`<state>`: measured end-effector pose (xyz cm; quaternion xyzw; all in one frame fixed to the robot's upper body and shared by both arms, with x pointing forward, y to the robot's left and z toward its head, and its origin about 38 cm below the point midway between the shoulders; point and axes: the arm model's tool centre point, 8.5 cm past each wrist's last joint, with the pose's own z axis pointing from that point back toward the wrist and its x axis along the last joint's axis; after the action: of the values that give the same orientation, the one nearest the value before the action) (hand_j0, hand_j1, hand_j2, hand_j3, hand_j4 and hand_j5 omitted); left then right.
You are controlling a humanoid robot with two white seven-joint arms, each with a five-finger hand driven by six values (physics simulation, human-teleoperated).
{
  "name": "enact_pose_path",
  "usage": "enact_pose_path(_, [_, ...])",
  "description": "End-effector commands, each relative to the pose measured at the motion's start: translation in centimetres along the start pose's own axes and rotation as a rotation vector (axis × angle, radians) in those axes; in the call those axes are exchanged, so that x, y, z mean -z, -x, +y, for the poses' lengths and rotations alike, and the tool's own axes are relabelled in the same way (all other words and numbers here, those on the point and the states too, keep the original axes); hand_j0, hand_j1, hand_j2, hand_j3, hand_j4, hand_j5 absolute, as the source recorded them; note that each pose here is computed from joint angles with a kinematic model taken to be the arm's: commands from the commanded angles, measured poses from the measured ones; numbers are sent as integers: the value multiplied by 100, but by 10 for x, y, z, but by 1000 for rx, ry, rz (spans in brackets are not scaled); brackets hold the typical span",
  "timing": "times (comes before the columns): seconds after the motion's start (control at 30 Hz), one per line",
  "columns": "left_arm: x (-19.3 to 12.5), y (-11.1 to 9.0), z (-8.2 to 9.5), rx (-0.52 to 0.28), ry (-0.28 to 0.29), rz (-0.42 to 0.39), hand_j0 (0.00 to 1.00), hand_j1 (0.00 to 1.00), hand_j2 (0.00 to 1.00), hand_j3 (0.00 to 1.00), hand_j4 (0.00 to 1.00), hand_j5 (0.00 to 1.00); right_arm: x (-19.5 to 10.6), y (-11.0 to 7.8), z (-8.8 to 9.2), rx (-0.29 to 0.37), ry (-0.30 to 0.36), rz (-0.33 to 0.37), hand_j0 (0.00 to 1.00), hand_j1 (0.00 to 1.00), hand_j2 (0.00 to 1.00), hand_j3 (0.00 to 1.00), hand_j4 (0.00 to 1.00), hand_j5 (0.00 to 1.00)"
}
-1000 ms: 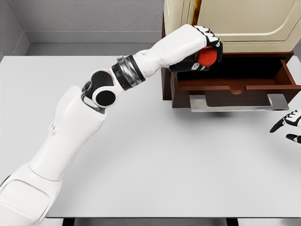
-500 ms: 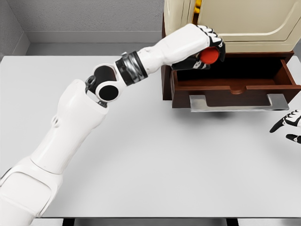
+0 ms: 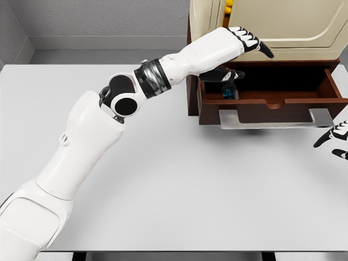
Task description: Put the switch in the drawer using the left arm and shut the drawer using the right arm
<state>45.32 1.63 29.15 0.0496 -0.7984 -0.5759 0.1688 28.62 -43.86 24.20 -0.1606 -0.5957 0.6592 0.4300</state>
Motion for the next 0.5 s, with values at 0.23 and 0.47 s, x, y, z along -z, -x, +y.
enact_pose_path(0.23, [1, -5, 2, 5, -8, -27, 75, 75, 75, 75, 75, 75, 1, 0, -1, 6, 5, -4, 59, 59, 59, 59, 59, 59])
enact_pose_path(0.47, [-43, -40, 33, 111, -53, -179, 78, 78, 78, 78, 78, 78, 2, -1, -5, -3, 14, -8, 58, 58, 58, 58, 58, 58])
